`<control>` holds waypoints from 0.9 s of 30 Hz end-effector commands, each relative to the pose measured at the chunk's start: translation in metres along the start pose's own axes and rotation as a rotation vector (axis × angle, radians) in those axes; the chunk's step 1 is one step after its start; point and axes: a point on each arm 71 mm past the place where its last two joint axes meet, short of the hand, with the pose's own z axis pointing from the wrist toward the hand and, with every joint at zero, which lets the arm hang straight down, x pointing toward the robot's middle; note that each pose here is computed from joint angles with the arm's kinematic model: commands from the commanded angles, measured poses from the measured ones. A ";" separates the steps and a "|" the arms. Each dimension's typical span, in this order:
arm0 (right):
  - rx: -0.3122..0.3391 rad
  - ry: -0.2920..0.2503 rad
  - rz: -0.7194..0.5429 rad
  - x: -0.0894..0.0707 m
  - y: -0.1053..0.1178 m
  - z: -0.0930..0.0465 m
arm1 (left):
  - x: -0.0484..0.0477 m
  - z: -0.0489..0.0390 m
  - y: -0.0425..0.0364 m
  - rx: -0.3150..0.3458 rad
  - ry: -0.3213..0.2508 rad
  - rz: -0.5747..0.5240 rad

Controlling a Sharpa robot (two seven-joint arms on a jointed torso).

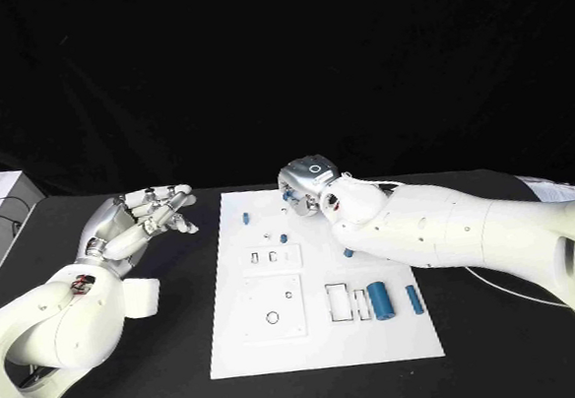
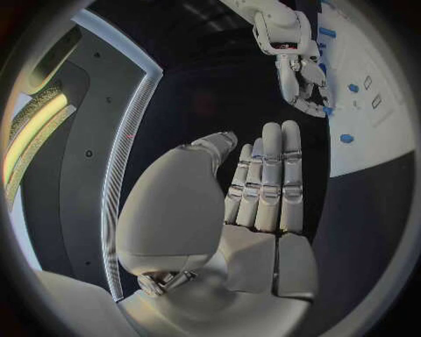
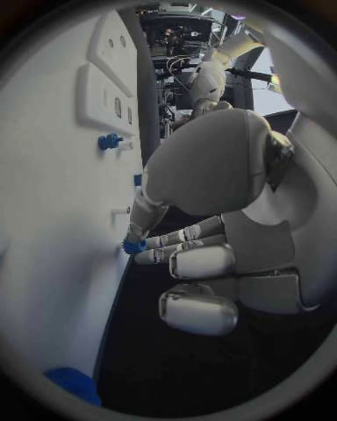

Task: Assemble the parts on the task board

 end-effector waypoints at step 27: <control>0.063 -0.082 0.210 -0.024 -0.038 -0.030 | -0.0026 0.0003 -0.0001 0.008 0.023 -0.003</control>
